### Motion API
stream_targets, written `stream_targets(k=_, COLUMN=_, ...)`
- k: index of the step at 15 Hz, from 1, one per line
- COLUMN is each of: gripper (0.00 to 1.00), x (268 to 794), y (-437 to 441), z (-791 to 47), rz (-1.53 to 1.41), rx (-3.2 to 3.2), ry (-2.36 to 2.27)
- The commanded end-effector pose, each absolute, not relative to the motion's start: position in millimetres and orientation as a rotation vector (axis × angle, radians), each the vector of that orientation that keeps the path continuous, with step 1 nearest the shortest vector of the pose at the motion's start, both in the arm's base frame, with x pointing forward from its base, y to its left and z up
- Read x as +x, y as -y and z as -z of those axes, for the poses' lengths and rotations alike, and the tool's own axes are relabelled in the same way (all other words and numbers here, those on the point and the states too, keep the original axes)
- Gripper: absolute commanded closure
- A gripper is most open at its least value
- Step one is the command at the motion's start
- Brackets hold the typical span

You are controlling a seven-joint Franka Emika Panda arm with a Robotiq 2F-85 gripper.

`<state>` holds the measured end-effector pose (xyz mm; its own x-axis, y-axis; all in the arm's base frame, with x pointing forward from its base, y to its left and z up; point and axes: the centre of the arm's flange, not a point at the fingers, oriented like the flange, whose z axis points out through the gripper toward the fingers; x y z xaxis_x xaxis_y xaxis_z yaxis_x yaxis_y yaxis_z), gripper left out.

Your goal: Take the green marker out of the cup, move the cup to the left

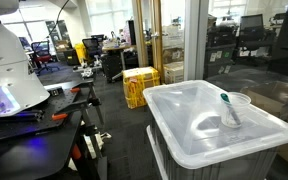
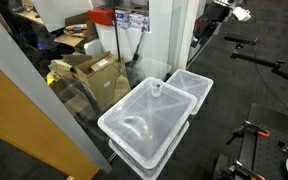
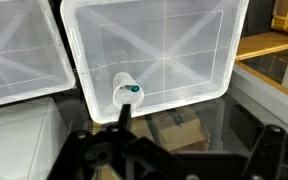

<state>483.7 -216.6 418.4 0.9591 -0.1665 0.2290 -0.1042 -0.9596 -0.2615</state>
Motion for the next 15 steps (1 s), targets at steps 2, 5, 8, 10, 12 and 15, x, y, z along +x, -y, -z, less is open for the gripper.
stream_targets(k=2, gripper=0.00, x=518, y=253, z=-403, rz=0.442, rx=-2.795, ry=-0.241)
stream_targets(k=5, gripper=0.00, x=533, y=271, z=-393, rz=0.450, rx=-2.762, ry=-0.247)
stream_targets(k=8, gripper=0.00, x=548, y=283, z=-380, rz=0.416, rx=-2.748, ry=-0.271)
stream_targets(k=10, gripper=0.00, x=556, y=290, z=-369, rz=0.381, rx=-2.734, ry=-0.278)
stream_targets(k=12, gripper=0.00, x=563, y=294, z=-358, rz=0.345, rx=-2.713, ry=-0.266)
stream_targets(k=15, gripper=0.00, x=573, y=298, z=-340, rz=0.310, rx=-2.690, ry=-0.253)
